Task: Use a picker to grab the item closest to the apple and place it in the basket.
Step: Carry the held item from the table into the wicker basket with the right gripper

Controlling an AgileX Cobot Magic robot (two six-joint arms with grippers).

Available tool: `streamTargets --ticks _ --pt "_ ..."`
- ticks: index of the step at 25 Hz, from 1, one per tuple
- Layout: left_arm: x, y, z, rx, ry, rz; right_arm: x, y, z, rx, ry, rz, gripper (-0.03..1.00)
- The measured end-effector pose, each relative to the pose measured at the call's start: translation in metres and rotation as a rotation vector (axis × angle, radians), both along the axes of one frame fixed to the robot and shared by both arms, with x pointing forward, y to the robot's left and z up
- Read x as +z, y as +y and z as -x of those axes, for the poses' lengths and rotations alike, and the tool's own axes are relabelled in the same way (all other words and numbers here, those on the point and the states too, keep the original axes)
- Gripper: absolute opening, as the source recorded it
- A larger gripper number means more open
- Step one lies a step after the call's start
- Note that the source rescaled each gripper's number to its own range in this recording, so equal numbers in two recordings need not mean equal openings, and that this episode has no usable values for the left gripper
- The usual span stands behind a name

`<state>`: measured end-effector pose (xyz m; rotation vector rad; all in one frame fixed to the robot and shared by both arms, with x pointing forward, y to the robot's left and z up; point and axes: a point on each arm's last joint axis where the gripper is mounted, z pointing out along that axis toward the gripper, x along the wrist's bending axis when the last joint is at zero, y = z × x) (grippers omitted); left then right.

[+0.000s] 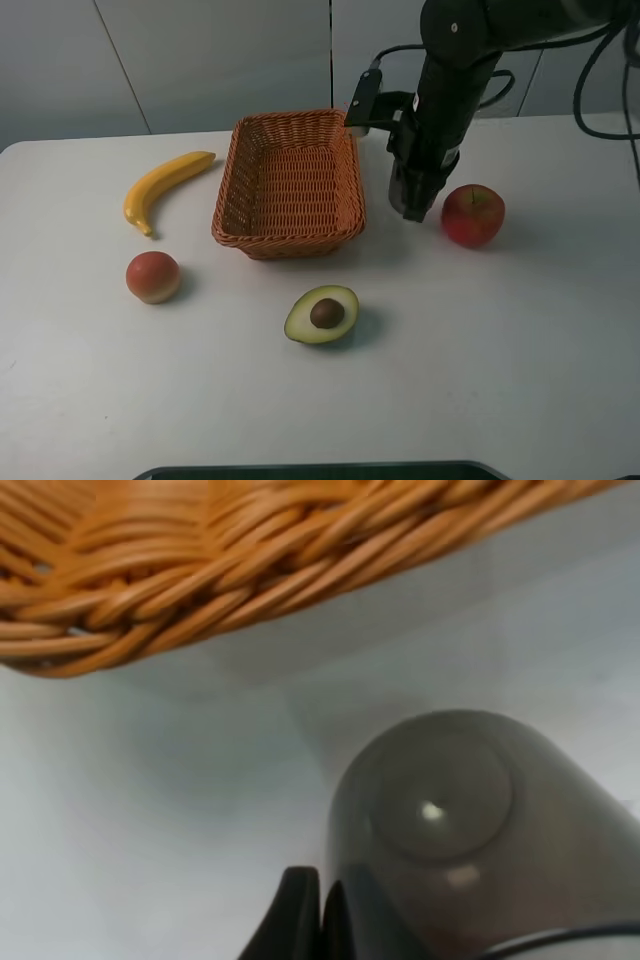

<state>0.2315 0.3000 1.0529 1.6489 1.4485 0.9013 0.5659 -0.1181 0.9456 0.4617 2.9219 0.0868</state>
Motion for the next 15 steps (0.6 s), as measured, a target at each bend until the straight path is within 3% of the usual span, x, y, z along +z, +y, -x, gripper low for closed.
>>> streamTargets --ticks 8,15 --pt "0.0 0.0 0.0 0.0 0.0 0.0 0.063 -0.008 0.017 -0.07 -0.116 -0.054 0.0" --pt "0.0 0.0 0.0 0.0 0.0 0.0 0.104 0.013 0.049 -0.242 -0.187 -0.197 0.0"
